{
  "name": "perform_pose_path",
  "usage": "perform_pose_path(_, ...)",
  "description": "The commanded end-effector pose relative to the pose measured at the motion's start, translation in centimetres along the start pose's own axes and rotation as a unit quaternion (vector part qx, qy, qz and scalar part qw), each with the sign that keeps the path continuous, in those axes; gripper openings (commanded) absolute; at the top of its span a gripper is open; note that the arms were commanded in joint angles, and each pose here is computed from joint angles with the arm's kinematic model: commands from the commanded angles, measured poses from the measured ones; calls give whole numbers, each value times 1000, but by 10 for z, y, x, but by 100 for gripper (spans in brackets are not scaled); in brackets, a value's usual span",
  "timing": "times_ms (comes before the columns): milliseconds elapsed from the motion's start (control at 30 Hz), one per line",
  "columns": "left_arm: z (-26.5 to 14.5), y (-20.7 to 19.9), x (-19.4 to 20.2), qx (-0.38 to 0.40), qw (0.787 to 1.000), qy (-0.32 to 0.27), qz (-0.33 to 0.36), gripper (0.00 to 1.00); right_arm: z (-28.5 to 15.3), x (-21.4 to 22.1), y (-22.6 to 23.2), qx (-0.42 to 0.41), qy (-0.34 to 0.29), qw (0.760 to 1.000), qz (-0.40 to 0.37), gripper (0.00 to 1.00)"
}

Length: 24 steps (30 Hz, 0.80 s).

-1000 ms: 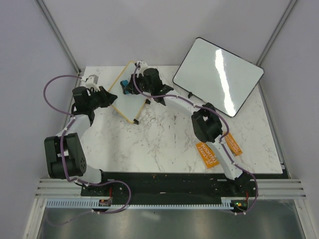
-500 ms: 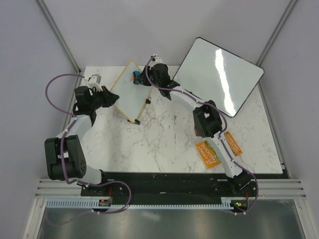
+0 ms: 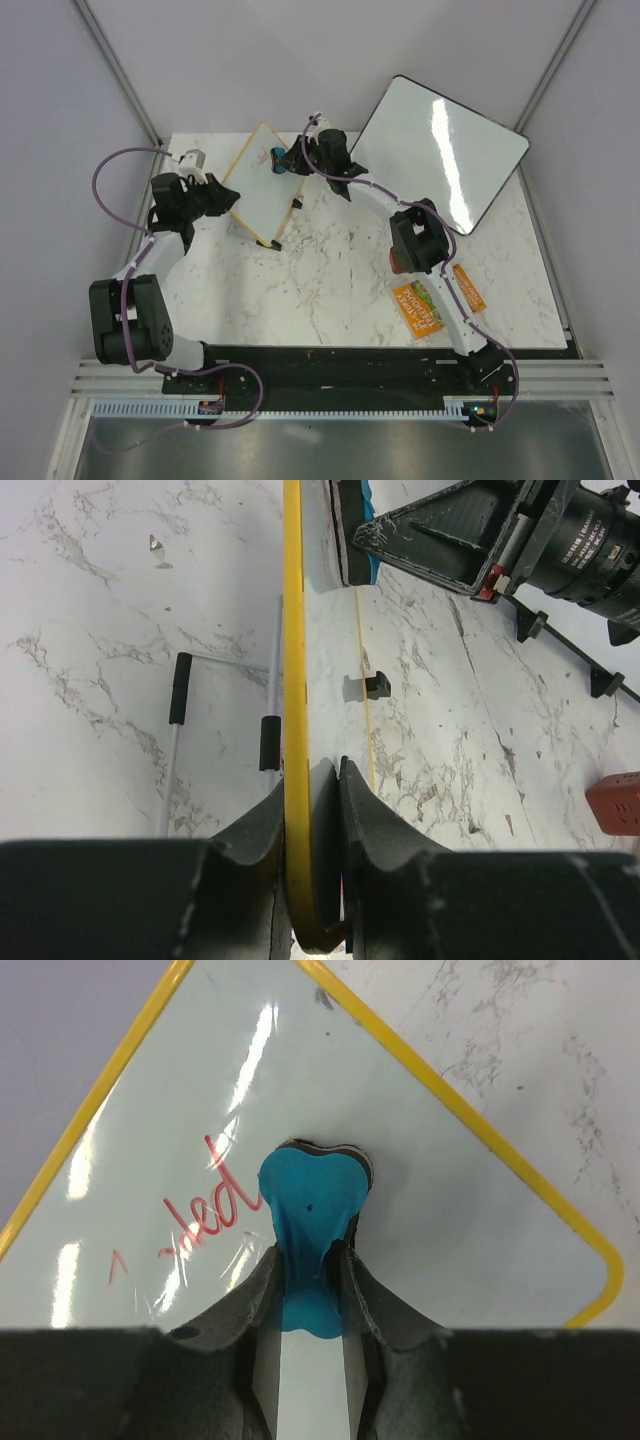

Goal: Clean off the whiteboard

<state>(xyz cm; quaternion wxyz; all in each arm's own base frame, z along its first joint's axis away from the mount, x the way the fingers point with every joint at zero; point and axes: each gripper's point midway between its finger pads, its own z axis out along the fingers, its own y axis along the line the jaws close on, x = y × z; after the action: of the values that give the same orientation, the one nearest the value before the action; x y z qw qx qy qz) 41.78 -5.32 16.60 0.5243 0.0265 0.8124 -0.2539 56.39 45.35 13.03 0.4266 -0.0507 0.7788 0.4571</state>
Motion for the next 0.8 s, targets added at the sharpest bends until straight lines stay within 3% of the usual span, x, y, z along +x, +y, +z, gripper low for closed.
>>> perform_pose_path(0, -1, 3, 21, -13, 998, 33, 49, 2, -4, 65, 19, -57, 91, 994, 2, 0)
perform_pose_path(300, 3, 3, 27, -15, 997, 45, 55, 2, -8, 54, 62, -123, 81, 989, -1, 0)
perform_pose_path(767, 3, 0, 27, -14, 997, 44, 61, 2, -17, 66, 145, -203, 93, 972, -76, 0)
